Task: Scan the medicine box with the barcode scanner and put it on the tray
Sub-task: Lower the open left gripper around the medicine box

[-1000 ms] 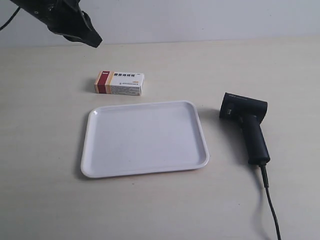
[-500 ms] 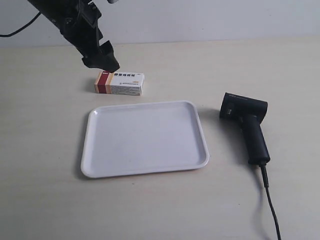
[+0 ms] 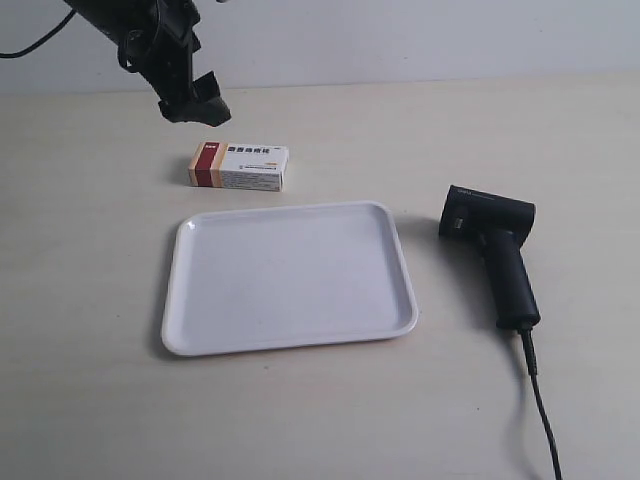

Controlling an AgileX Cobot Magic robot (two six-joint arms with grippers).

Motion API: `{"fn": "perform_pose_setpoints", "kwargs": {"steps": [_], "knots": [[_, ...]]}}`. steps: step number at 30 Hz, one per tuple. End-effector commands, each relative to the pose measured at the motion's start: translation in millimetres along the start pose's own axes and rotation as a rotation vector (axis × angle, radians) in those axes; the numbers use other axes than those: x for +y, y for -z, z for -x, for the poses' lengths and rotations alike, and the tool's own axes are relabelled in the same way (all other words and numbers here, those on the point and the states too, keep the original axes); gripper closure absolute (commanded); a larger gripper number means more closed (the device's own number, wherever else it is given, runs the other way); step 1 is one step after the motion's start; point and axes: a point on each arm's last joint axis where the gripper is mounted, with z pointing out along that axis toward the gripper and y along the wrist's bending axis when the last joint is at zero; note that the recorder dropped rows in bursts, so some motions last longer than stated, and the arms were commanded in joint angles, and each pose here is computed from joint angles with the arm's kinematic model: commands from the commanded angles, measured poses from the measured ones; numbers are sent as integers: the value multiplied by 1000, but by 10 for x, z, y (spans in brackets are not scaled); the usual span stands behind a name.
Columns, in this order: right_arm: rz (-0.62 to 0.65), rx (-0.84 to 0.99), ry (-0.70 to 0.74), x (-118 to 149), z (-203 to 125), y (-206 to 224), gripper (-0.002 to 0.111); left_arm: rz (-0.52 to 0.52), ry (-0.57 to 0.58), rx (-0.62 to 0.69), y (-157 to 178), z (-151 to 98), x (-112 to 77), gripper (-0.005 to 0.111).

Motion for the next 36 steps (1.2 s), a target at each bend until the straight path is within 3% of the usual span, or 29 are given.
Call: {"fn": "perform_pose_setpoints", "kwargs": {"steps": [1,6,15,24,36], "knots": [[18,8,-1,25,6,14,108,65,-32,-25,17,13,85,18],[29,29,-12,14,8,-15,108,52,-62,-12,-75,8,229,18],[91,119,-15,6,14,-156,108,-59,-188,-33,-349,143,374,18],[126,158,3,35,8,-213,108,-150,-353,15,-669,53,335,18],[136,183,-3,18,16,-273,108,-158,-400,26,-1115,-71,296,18]]}}
